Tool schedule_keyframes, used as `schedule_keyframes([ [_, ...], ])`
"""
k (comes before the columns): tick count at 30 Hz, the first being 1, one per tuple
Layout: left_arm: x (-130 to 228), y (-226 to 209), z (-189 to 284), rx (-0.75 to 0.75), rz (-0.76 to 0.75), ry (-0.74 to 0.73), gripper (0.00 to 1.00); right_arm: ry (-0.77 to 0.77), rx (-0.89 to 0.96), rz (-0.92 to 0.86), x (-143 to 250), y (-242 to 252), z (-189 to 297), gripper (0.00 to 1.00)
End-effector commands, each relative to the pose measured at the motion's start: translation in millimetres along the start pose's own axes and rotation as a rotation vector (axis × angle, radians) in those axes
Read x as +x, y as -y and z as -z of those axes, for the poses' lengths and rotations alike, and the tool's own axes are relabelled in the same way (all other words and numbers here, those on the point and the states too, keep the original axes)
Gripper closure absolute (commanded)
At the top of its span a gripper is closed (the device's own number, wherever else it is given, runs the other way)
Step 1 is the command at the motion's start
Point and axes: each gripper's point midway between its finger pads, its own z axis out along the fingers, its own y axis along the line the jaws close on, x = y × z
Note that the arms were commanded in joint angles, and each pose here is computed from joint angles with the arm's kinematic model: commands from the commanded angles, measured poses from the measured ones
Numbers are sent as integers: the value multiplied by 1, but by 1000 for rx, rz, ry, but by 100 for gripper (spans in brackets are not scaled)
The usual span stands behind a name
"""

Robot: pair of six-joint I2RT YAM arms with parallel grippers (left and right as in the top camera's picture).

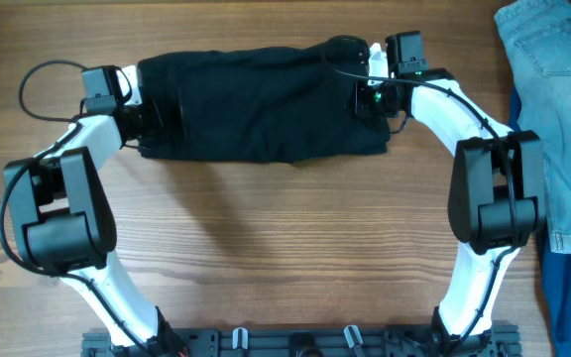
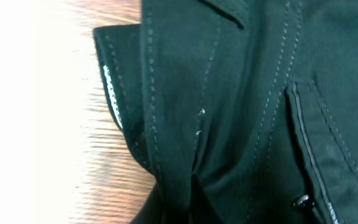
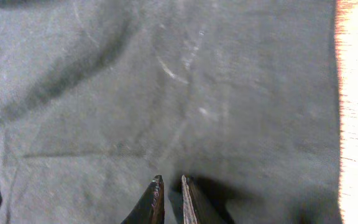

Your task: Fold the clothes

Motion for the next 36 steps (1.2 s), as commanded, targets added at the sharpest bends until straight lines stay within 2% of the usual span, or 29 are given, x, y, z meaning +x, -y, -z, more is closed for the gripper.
schedule_keyframes([
  [1, -7, -34, 27, -114, 121, 26, 96, -11, -47, 57, 2, -8, -2, 89],
  [6, -48, -2, 93, -46, 93, 132, 96, 62, -79, 89, -17, -27, 29, 89],
  [12, -55, 17, 140, -3, 78, 169, 96, 118, -168, 140, -29, -54, 57, 88],
  [18, -67, 26, 167, -2, 66, 176, 96, 131, -276, 170, -31, -77, 58, 90],
  [26, -96, 69, 197, 49, -4, 225, 96, 52, -263, 166, -10, -77, 2, 92],
  [31, -95, 108, 193, 103, -74, 233, 96, -38, -239, 166, 23, -84, -51, 95],
  [36, -101, 142, 194, 163, -106, 280, 96, -83, -202, 128, 38, -75, -73, 95],
])
